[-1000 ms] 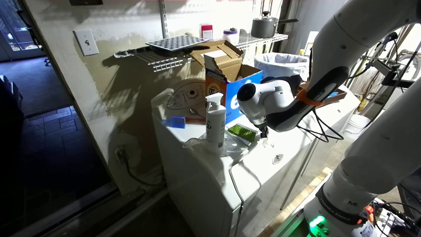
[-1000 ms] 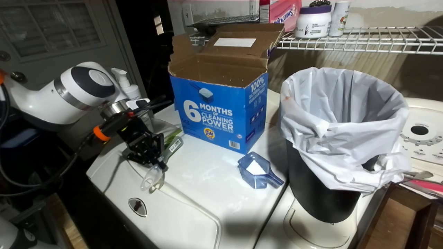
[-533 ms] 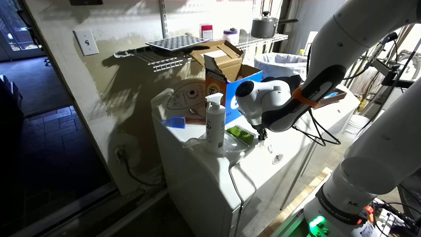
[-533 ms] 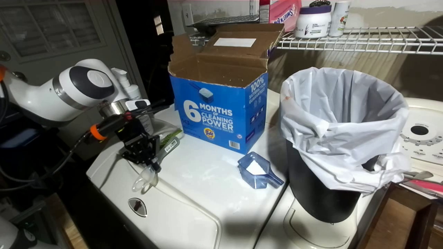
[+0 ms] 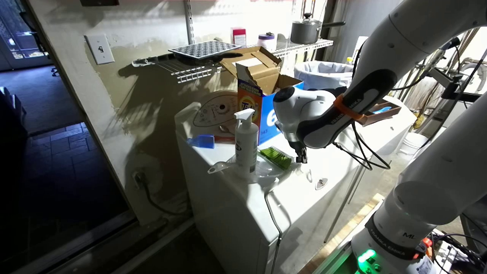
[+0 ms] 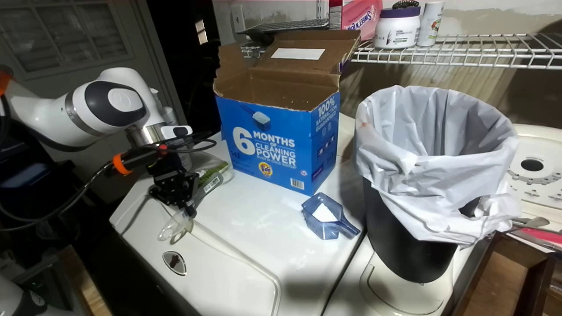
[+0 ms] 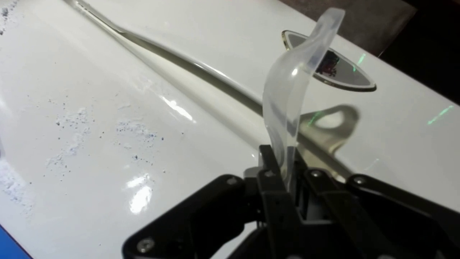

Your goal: Use the hand broom to brush the white substance onto the dustpan

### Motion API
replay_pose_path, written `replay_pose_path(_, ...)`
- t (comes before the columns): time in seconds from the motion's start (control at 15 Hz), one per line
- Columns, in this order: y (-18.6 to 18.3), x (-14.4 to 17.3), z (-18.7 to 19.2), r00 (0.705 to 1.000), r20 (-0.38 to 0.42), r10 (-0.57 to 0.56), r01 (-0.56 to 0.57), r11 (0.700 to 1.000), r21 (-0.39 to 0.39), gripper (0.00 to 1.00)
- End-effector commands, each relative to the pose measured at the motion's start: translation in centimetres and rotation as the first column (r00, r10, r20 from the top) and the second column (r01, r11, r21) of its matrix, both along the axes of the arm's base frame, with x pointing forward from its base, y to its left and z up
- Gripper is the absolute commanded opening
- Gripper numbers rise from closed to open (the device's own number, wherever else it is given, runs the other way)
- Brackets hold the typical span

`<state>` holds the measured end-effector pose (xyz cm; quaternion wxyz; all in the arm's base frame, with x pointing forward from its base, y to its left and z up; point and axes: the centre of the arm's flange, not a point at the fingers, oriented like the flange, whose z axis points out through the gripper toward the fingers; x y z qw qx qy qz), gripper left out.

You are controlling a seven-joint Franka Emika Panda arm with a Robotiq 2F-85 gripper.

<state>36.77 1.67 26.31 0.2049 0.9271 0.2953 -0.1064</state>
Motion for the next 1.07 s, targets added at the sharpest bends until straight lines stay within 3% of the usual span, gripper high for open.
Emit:
replay_pose_path(0.0, 0.0, -0.7, 0.5, 1.000, -0.001, 0.001, -0.001, 0.999, 0.036, 0.03)
replay_pose_path(0.27, -0.5, -0.6, 0.7, 1.000, 0.013, -0.016, 0.016, 1.000, 0.021, 0.03)
replay_pose_path(1.0, -1.3, -0.3, 2.2, 0.998, 0.063, -0.014, 0.003, 0.986, 0.167, 0.03)
